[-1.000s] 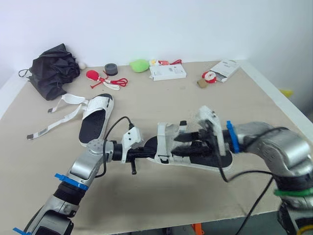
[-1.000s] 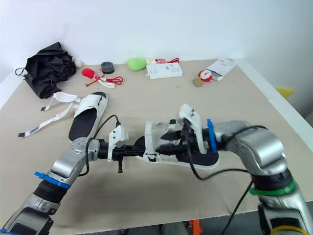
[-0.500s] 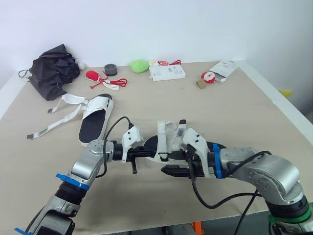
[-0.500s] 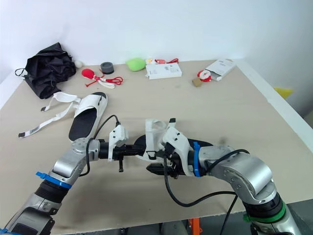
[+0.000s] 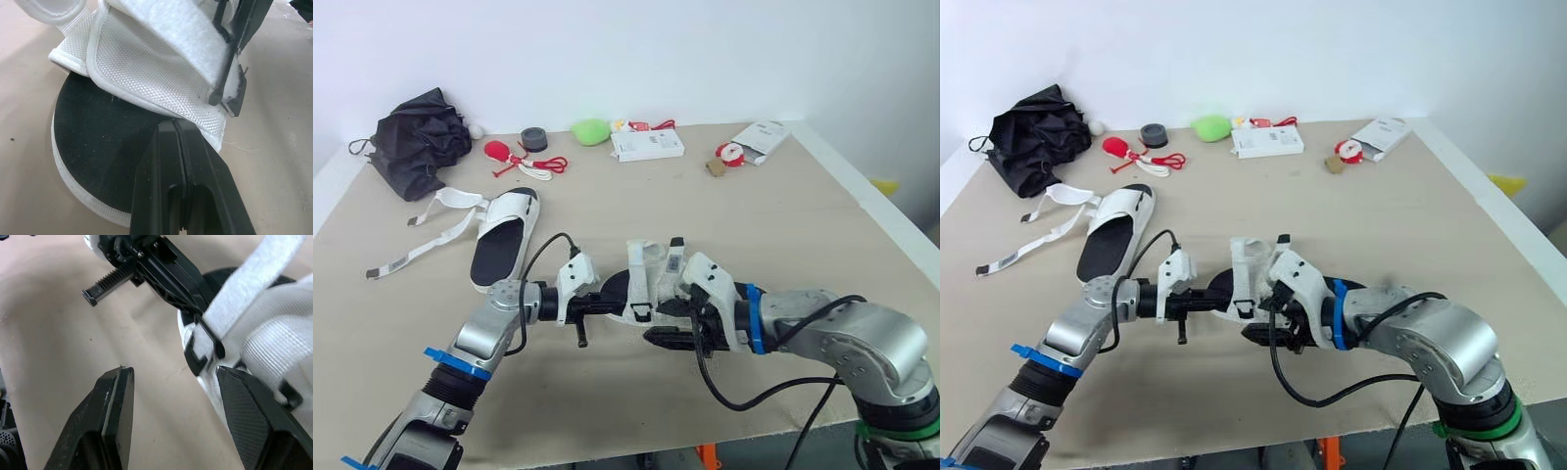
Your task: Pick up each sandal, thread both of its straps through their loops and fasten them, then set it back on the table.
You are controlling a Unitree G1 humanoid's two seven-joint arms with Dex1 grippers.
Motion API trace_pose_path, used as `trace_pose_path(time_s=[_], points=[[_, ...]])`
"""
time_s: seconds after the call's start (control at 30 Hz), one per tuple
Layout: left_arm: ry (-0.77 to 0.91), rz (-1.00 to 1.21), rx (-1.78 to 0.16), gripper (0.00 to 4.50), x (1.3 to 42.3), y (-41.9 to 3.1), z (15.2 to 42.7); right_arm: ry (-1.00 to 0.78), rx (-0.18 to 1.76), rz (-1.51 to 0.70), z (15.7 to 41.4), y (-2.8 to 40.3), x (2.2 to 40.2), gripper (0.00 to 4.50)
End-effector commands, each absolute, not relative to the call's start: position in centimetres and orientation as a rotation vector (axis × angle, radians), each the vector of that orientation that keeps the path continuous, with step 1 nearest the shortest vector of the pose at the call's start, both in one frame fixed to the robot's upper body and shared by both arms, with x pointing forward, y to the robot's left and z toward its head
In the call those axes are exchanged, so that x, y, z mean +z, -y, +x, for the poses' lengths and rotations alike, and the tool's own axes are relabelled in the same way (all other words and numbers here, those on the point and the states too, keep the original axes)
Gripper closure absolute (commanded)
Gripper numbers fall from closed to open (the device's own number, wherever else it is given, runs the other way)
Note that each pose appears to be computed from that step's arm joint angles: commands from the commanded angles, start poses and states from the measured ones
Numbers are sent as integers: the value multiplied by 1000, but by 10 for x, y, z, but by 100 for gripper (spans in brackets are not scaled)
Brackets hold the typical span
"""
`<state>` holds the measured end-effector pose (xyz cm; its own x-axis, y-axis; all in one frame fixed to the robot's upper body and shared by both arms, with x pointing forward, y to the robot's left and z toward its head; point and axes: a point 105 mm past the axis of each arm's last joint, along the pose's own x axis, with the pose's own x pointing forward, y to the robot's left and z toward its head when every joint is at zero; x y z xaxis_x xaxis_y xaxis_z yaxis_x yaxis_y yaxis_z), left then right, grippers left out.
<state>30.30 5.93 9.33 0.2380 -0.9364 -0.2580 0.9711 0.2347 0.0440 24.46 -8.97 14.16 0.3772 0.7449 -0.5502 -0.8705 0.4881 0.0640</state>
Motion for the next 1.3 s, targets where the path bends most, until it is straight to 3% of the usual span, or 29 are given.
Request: trace_pose_path(time_s=[0.03,0.53,0.8,1.3], points=[[-311,224,-1292,450,68,-68,300,-531,957,-270,251,94,146,157],[-318,233,-1299,450,69,-71,300,-551,853,-201,258,76,138,157],[-317,241,-1302,450,70,-71,301,-575,961,25,252,67,141,157],[-319,248,-1294,450,70,-73,302,-674,1011,12,243,61,121,157]])
